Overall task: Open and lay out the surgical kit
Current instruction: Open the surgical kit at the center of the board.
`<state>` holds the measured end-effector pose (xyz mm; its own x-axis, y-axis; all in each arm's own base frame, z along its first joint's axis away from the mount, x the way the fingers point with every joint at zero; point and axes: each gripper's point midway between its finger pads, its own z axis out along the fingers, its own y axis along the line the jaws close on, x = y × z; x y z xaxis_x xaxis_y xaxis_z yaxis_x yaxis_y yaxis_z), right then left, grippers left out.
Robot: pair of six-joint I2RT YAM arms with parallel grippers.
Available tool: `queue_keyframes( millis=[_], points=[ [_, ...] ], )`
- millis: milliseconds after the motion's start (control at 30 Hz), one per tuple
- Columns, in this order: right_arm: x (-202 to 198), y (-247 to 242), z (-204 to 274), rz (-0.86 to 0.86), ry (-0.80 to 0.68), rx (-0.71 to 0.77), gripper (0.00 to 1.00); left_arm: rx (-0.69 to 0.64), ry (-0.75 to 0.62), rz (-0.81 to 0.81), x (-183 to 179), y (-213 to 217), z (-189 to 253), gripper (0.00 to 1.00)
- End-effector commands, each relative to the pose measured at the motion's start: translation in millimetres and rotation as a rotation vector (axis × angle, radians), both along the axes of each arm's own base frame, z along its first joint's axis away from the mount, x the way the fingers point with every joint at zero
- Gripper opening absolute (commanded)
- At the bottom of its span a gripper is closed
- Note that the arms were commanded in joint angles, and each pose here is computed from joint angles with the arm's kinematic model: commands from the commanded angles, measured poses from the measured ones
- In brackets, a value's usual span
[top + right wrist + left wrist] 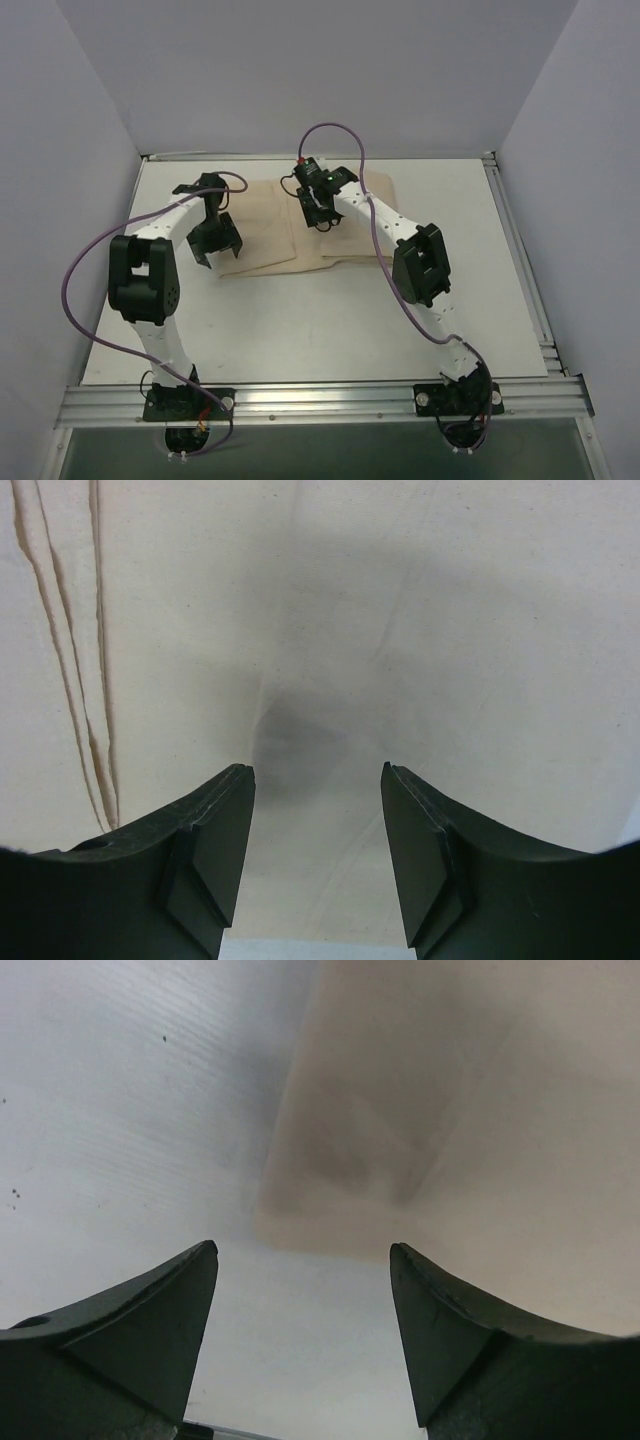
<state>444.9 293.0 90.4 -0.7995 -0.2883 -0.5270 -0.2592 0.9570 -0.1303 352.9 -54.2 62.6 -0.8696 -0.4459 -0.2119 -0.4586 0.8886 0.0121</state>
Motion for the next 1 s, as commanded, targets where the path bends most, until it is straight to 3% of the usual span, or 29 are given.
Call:
queue_keyframes(
  millis=[0, 167, 367, 533, 633, 700, 800, 867, 967],
  points=[
    [-1.7, -7.8, 13.7, -0.007, -0.026, -0.053, 0.54, 0.034, 0.007, -0.009, 11.4, 10.5, -25.1, 0.78],
    [-3.0, -6.2, 8.6, -0.001, -0.007, -0.054, 0.54, 0.024, 0.059, -0.015, 14.7, 10.1, -53.1, 0.68],
    [-2.2, 6.9, 9.1, 0.022, -0.002, -0.009, 0.55, 0.012, 0.085, -0.011, 14.1, 14.0, -62.2, 0.45],
    [-3.2, 15.6, -8.3, 0.035, 0.042, 0.013, 0.59, 0.014, 0.096, -0.003, 13.4, 21.3, -62.6, 0.17],
    [-2.7, 11.3, -25.5, 0.017, 0.066, -0.016, 0.56, 0.019, 0.097, -0.006, 13.1, 24.7, -60.2, 0.11],
    [-1.7, 11.1, -30.6, 0.015, 0.066, -0.022, 0.49, 0.021, 0.093, -0.012, 12.8, 25.9, -58.2, 0.11],
    [4.4, 8.9, -18.3, -0.006, 0.025, -0.023, 0.27, 0.025, 0.089, -0.014, 13.2, 27.7, -55.6, 0.09],
    [7.4, 6.9, -2.9, -0.021, -0.013, -0.008, 0.17, 0.026, 0.084, -0.012, 14.7, 28.4, -54.9, 0.08],
    [12.1, 3.8, 20.9, -0.041, -0.051, 0.017, 0.15, 0.028, 0.083, -0.014, 18.3, 29.1, -55.4, 0.08]
  ],
)
